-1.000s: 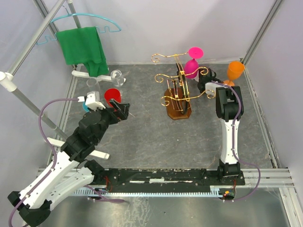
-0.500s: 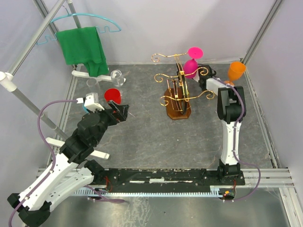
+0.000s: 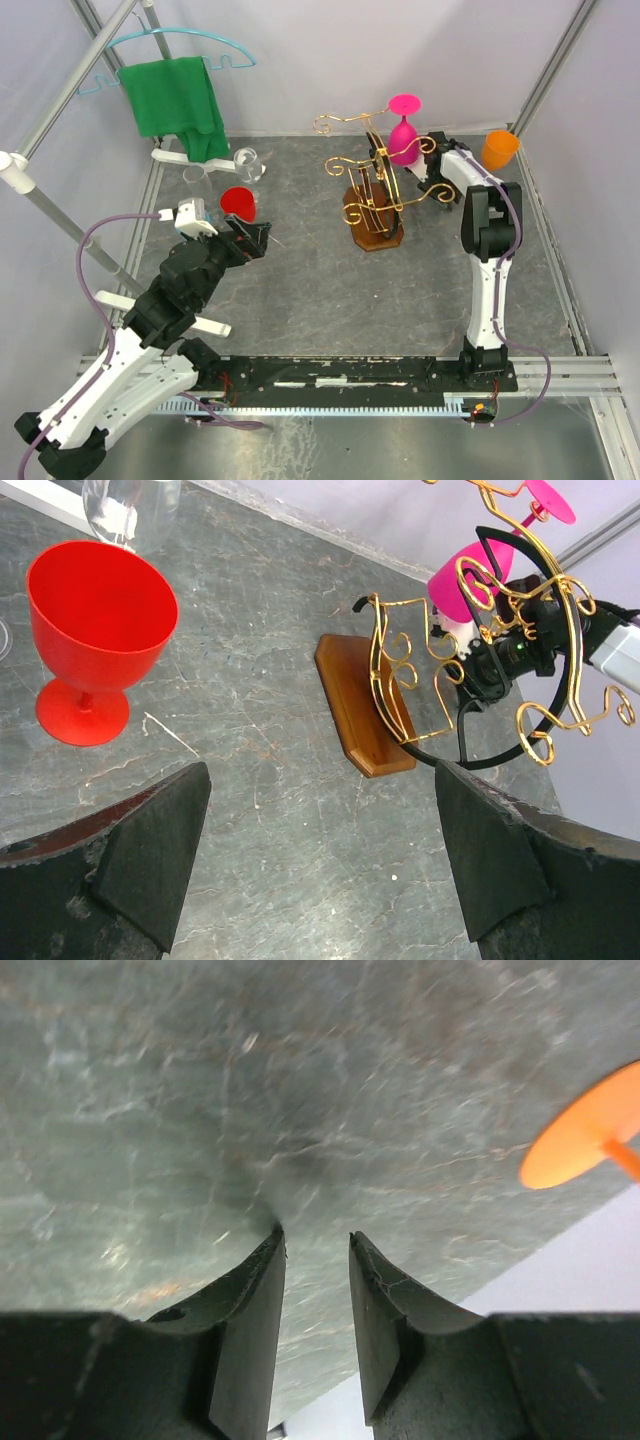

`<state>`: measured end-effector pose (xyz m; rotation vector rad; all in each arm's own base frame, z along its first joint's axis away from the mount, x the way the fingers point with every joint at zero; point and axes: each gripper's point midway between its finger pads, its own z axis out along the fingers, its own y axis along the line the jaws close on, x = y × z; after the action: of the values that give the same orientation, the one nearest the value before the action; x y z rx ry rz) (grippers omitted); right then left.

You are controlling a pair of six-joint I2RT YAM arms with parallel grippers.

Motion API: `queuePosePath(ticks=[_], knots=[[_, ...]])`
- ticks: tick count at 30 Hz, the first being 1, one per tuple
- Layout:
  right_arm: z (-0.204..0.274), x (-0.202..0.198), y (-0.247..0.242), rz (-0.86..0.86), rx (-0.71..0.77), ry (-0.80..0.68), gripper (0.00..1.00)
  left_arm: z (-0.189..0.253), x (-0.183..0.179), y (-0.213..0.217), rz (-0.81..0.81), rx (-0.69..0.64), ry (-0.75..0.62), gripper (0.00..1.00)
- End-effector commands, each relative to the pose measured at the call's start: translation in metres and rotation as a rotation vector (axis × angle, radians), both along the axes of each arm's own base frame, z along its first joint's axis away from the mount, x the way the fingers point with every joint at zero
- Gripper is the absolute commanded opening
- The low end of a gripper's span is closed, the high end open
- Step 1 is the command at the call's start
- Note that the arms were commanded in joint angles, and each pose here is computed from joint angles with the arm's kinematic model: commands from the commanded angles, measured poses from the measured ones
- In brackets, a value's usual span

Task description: Take the wine glass off the wine glass rack

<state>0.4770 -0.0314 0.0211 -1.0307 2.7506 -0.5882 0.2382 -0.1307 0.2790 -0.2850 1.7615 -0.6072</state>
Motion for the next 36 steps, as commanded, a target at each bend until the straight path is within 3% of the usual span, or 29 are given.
queuePosePath(ticks=[1, 7, 17, 20, 27, 36], knots=[[-0.017, -0.062, 0.025, -0.140, 0.227, 0.233, 0.42, 0.005, 0.000, -0.005, -0.017, -0.027, -0.007, 0.99], [-0.012, -0.084, 0.033, -0.270, 0.356, 0.295, 0.44, 0.006, 0.000, -0.008, -0.028, -0.032, -0.005, 0.99], [-0.011, -0.114, 0.037, -0.418, 0.366, 0.365, 0.41, 0.007, 0.001, -0.009, -0.027, -0.034, -0.004, 0.99], [-0.008, -0.110, 0.042, -0.466, 0.431, 0.309, 0.38, 0.009, 0.001, -0.009, -0.028, -0.032, -0.006, 0.99], [0.023, -0.083, 0.070, -0.495, 0.732, 0.203, 0.31, 0.009, 0.001, -0.013, -0.040, -0.045, 0.004, 0.99], [0.080, -0.040, 0.053, -0.503, 0.696, -0.066, 0.31, 0.009, 0.001, -0.014, -0.041, -0.056, 0.009, 0.99]])
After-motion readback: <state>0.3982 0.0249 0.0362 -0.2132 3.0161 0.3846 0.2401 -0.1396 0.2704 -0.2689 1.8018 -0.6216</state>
